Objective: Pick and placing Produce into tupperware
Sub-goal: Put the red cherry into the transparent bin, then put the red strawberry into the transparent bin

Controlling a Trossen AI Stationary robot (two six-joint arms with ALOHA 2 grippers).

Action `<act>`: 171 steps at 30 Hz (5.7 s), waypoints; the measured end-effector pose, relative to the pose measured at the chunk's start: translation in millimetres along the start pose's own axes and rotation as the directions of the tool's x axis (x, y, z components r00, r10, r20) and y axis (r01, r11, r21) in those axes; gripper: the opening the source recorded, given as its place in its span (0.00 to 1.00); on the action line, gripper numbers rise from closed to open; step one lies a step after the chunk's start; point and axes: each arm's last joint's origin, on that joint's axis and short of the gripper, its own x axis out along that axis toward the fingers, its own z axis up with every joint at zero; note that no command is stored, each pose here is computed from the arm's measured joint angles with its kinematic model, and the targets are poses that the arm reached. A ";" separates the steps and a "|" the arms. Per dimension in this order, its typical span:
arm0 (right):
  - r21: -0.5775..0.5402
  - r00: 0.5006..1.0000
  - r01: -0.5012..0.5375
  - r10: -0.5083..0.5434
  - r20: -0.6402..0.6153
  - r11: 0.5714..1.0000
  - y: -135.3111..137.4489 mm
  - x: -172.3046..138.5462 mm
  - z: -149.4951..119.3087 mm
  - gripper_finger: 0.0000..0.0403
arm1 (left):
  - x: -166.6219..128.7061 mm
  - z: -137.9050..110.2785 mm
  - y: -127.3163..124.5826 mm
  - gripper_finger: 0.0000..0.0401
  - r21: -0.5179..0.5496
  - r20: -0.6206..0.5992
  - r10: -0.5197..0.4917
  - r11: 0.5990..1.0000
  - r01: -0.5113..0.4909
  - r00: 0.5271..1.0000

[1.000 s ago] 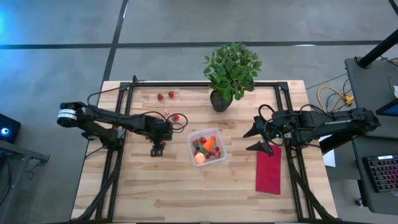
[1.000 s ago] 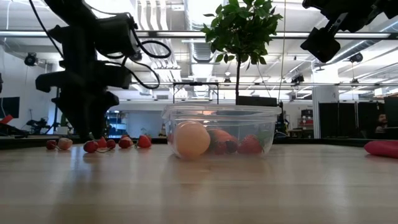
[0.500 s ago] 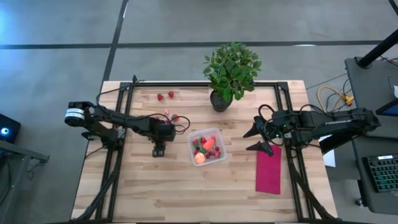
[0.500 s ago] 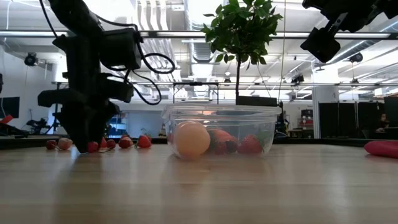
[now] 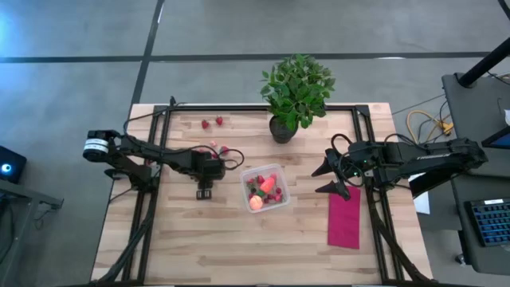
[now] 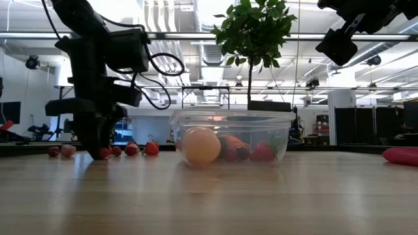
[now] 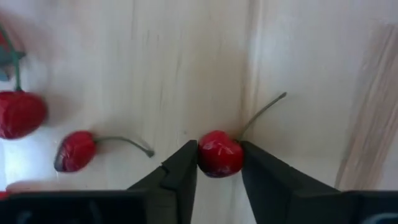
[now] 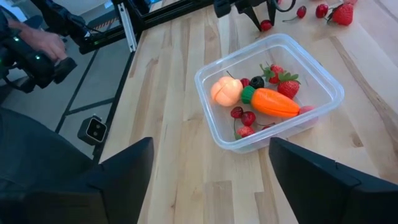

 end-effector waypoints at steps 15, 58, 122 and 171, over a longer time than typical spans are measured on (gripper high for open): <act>0.000 1.000 0.000 0.000 0.000 1.000 0.0 0.1 0.0 0.76 | -47.6 31.9 4.8 0.16 -0.033 0.237 0.029 0.999 -0.022 0.971; 0.000 1.000 0.000 0.000 0.000 1.000 0.0 0.0 0.1 0.77 | -44.3 46.9 114.3 0.51 -0.218 0.185 -0.046 0.972 0.087 0.982; 0.000 1.000 0.000 0.000 0.000 1.000 0.0 0.0 0.1 0.77 | -2.8 50.6 241.2 0.51 -0.841 -0.103 0.199 0.507 -0.192 0.975; 0.000 1.000 0.000 0.000 0.000 1.000 0.0 0.0 0.1 0.78 | -120.0 94.2 112.2 0.30 -0.100 0.425 -0.216 0.954 0.283 0.879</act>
